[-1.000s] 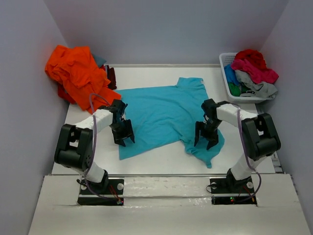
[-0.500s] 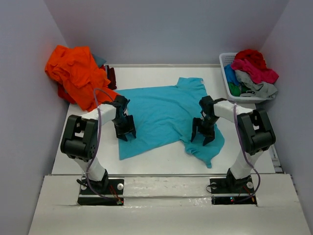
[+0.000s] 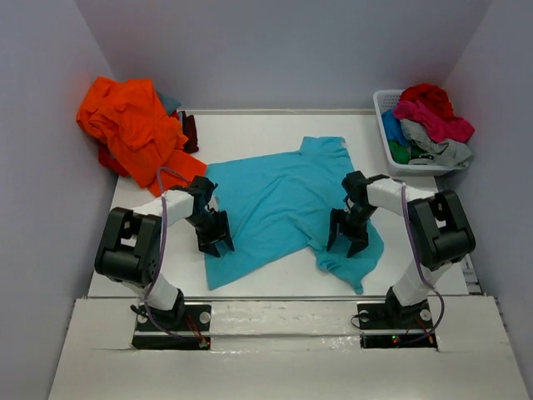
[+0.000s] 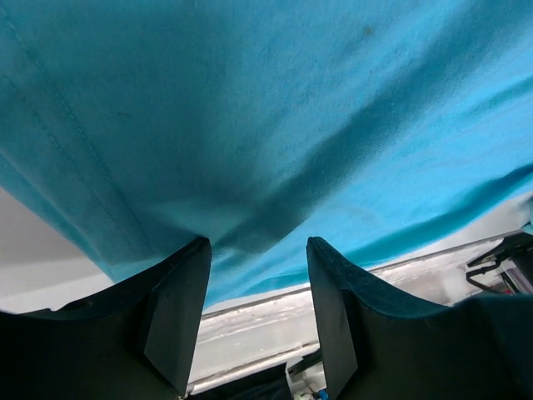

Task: Fold and stack the t-shirts
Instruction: Flatten out the crumpled T-shirt at the center of the board.

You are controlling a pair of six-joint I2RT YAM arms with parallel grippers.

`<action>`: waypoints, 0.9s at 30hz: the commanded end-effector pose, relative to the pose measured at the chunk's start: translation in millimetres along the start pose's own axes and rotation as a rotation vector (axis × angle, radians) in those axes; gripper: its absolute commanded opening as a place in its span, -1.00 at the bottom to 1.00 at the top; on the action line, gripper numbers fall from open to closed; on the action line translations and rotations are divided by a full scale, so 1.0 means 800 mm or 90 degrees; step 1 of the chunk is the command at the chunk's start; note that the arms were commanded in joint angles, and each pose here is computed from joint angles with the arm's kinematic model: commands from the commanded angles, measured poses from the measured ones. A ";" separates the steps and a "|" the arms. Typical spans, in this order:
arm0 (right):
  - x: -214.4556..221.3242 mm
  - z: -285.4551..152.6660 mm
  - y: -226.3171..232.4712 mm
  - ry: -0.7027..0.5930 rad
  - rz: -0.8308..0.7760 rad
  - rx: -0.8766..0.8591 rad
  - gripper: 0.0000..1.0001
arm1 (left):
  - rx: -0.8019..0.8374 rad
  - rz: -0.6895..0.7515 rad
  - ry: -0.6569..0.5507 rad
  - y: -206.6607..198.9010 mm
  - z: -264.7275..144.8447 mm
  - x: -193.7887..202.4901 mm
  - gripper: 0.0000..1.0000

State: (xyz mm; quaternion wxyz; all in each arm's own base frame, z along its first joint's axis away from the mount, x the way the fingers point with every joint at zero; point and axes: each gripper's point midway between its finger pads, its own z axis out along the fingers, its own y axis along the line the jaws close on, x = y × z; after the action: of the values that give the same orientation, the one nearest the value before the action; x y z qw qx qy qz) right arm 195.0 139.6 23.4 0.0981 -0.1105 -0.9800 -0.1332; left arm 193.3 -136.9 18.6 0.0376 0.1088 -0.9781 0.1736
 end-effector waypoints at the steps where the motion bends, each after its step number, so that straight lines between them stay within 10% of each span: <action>1: 0.032 0.006 -0.021 0.024 -0.001 0.016 0.46 | -0.060 0.003 0.060 0.038 0.006 0.046 0.26; 14: 0.055 -0.038 -0.040 -0.051 0.047 0.056 0.46 | -0.086 -0.067 -0.008 0.072 -0.028 0.018 0.27; 27: -0.126 -0.152 0.063 -0.297 -0.036 0.030 0.46 | -0.082 0.057 -0.218 -0.027 -0.109 -0.152 0.29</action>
State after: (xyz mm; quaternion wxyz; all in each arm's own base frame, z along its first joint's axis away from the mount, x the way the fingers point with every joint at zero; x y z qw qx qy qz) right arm 252.8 127.0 101.0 -0.0354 -0.1240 -0.9874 -0.0918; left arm 279.2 -100.3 77.4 -0.0822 0.1013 -0.9860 0.1043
